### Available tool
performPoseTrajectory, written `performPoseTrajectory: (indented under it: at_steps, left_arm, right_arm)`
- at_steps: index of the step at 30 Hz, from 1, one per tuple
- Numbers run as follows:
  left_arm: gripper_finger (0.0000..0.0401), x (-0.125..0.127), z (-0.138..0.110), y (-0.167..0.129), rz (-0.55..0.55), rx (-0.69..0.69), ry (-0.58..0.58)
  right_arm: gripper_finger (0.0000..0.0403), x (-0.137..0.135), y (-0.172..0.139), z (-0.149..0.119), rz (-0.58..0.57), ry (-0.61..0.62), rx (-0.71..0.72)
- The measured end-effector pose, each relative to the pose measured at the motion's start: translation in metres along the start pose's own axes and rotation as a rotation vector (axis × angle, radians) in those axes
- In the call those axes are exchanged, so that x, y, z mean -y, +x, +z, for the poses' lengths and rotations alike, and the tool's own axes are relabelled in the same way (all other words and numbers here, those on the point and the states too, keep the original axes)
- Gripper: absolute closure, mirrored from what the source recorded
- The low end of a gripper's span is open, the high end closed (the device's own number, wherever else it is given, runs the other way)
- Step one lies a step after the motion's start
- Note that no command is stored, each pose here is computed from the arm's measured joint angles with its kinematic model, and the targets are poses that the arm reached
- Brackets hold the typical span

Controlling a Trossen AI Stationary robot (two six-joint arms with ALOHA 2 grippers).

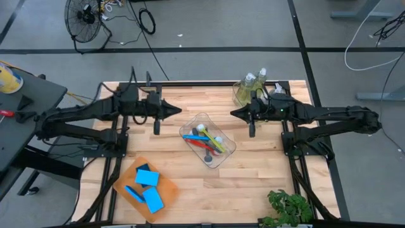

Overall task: Pick & Place Kitchen Sink Supplies
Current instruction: Return to Home Position

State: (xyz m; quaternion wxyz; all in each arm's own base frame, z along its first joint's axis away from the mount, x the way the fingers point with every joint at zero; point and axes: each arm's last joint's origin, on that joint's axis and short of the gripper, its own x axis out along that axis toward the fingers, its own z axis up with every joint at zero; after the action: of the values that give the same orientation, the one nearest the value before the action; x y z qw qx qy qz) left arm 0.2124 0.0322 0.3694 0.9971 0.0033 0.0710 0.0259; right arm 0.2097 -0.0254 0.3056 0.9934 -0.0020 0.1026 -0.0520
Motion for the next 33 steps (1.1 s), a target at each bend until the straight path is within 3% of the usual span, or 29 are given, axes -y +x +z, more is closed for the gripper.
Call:
performPoseTrajectory:
  at_steps: [5, 18, 22, 27, 33]
  left_arm:
    - [0.0397, 0.004, -0.030, 0.000, -0.007, 0.016, -0.090]
    - [0.0398, 0.022, -0.073, -0.025, 0.022, 0.068, -0.069]
    - [0.0397, 0.024, -0.086, -0.039, 0.013, 0.087, -0.077]
    - [0.0392, 0.023, -0.103, -0.055, 0.033, 0.112, -0.057]
    - [0.0395, 0.022, -0.128, -0.065, 0.071, 0.140, -0.004]
  right_arm:
    - [0.0395, 0.000, -0.012, -0.013, 0.001, 0.020, -0.010]
    - [0.0395, -0.001, -0.038, -0.050, -0.009, 0.051, 0.032]
    - [0.0395, -0.001, -0.044, -0.056, -0.013, 0.000, 0.022]
    - [0.0395, -0.001, -0.047, -0.063, -0.017, -0.157, -0.045]
    - [0.0395, -0.001, -0.047, -0.062, -0.024, -0.170, -0.032]
